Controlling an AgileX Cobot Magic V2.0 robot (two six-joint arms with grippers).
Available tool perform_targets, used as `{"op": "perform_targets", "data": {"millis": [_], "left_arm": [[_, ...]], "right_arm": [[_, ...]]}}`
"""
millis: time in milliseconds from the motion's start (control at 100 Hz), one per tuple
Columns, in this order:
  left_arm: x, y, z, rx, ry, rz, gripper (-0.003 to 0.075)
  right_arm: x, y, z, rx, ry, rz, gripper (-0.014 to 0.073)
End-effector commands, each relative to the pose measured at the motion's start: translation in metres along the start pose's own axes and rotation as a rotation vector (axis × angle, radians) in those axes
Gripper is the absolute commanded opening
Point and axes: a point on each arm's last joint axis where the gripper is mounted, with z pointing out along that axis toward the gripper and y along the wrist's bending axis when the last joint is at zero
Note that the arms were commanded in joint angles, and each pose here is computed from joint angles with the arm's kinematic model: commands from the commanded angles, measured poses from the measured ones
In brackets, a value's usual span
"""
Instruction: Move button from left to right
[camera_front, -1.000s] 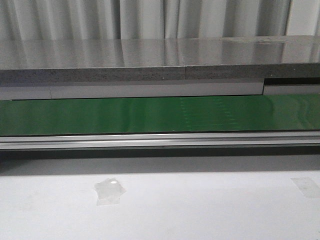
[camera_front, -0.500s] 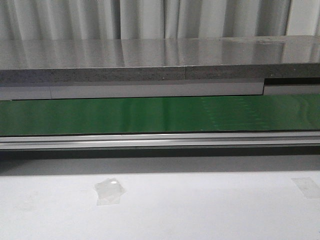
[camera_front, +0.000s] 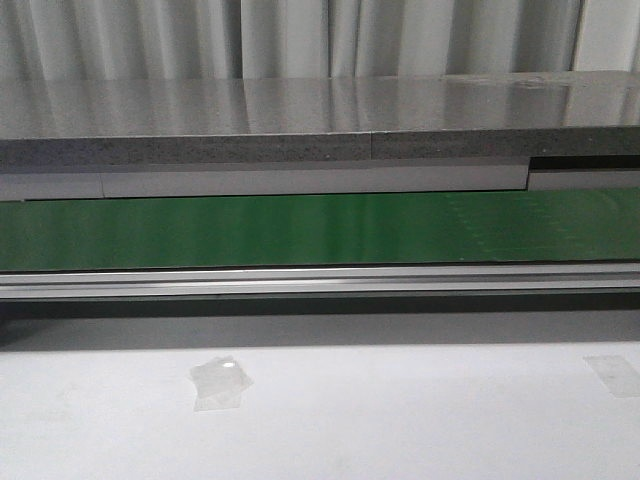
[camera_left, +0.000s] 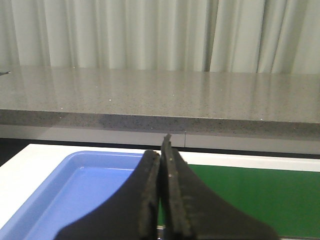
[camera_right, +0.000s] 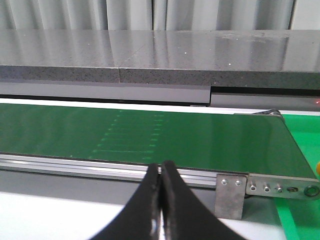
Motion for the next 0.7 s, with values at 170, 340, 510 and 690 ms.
{"op": "perform_targets", "data": {"millis": [170,340,510,690], "left_arm": [[0.01,0.0,-0.008,0.014,-0.134,-0.024,-0.002],[0.024,-0.001,-0.006,0.053,-0.09,-0.032,-0.002],[0.034,-0.003,-0.005,0.095,-0.059,-0.033,-0.002],[0.034,-0.004,-0.005,0.096,-0.062,-0.033,-0.002]], "right_arm": [[-0.014,0.0,-0.003,-0.003,-0.119,0.001,-0.0065],[-0.014,0.0,-0.003,-0.003,-0.119,0.001,-0.0065],[-0.014,0.0,-0.003,-0.003,-0.119,0.001,-0.0065],[-0.014,0.0,-0.003,-0.003,-0.119,0.001,-0.0065]]}}
